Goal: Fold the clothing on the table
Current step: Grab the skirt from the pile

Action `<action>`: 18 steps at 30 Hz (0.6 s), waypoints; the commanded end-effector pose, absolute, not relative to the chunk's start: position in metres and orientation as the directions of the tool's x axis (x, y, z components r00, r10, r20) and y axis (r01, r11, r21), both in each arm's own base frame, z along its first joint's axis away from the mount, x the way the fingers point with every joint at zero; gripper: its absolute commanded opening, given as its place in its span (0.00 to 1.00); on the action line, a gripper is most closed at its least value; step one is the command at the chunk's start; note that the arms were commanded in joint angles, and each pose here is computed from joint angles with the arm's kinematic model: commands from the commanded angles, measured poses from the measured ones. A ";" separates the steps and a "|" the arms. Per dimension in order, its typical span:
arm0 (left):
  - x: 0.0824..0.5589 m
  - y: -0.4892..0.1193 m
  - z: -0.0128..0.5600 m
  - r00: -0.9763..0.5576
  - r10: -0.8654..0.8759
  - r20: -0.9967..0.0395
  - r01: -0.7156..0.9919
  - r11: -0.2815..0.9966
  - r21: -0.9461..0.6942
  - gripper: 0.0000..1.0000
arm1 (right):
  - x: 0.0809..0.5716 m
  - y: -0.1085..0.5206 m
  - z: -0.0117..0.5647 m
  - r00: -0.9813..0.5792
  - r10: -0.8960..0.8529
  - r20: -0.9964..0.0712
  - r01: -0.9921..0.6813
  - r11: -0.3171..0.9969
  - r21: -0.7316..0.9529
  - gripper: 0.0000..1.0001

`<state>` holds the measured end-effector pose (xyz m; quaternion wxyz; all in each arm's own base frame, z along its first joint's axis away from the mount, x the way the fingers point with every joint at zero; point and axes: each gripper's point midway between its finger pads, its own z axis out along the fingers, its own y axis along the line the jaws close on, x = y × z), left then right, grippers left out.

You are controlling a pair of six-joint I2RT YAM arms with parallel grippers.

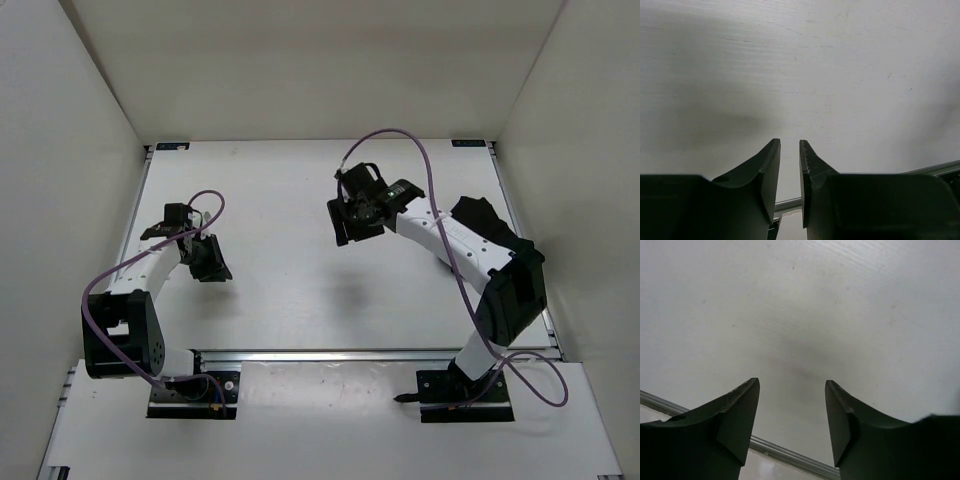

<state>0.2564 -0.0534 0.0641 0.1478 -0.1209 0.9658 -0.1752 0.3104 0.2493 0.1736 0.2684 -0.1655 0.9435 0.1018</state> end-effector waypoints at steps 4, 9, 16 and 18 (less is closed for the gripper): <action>0.257 -0.063 0.069 -0.930 -0.258 -0.261 -0.134 0.901 -0.414 0.33 | 0.328 0.158 0.147 -0.848 -0.132 -0.513 -0.183 0.982 0.052 0.60; 0.255 -0.066 0.065 -0.931 -0.266 -0.250 -0.140 0.892 -0.429 0.33 | 0.338 -0.002 0.129 -0.857 0.170 -0.487 0.233 0.970 -0.070 0.70; 0.251 -0.074 0.060 -0.938 -0.268 -0.221 -0.144 0.880 -0.453 0.33 | 0.340 -0.045 0.064 -0.882 0.304 -0.359 0.339 0.940 -0.038 0.89; 0.251 -0.073 0.061 -0.940 -0.260 -0.222 -0.136 0.880 -0.456 0.33 | 0.343 -0.038 0.054 -0.904 0.271 -0.331 0.311 0.948 -0.073 0.87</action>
